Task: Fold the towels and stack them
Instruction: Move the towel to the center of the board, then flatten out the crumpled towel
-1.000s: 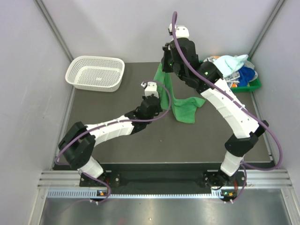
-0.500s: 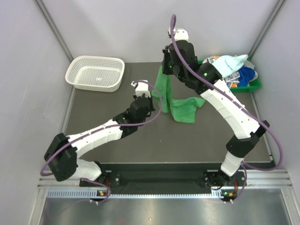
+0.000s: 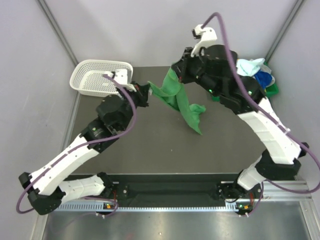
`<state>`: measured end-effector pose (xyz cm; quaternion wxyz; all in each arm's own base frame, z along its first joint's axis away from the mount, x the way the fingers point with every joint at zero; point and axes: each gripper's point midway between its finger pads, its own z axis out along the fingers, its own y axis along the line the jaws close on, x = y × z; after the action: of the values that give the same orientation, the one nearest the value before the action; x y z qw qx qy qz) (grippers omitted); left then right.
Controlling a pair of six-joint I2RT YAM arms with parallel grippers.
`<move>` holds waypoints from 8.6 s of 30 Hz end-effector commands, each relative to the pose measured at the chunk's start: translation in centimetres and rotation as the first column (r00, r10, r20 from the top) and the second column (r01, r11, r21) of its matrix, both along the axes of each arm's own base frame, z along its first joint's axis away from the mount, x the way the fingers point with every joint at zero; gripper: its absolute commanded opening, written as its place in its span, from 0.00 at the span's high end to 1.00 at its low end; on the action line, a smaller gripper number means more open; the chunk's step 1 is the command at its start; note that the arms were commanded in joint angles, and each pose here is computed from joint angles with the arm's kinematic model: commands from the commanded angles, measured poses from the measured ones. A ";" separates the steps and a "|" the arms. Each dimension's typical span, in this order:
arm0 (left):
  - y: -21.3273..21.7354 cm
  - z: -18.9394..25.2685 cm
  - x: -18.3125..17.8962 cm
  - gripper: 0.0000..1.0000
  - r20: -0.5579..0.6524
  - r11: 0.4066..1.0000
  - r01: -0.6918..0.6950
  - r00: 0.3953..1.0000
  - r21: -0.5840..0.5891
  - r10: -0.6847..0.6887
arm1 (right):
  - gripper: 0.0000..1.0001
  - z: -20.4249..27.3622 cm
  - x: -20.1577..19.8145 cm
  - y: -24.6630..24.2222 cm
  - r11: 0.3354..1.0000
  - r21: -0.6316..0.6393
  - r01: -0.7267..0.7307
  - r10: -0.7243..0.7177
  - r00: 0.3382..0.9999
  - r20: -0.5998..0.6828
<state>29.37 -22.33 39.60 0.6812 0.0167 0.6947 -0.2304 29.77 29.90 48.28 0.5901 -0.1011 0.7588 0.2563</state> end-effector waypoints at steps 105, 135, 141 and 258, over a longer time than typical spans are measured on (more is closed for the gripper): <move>0.9 -35.7 -5.7 1.00 -0.878 1.000 -0.008 0.479 -0.007 -0.003 | 0.62 -42.8 0.9 -9.5 0.943 -0.231 0.241 -0.331 0.760 -0.559; 6.8 -30.7 3.9 1.00 -0.826 0.982 -0.188 0.559 -0.037 0.076 | 0.63 -37.3 12.1 -1.4 0.922 -0.362 0.135 -0.310 0.818 -0.485; 7.5 -32.2 6.2 1.00 -0.852 0.972 -0.232 0.517 -0.045 0.083 | 0.50 -36.4 11.0 -3.1 0.914 -0.365 0.178 -0.343 0.820 -0.458; 8.9 -18.8 2.3 1.00 -0.734 0.992 -0.114 0.678 -0.060 0.033 | 1.00 -29.0 -2.6 -15.4 0.605 -0.757 0.248 -0.525 0.839 -0.145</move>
<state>32.37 -14.75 18.04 0.3267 -0.1508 0.9014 -0.2407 29.29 17.24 16.55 0.3962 -0.1052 0.9044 -0.1185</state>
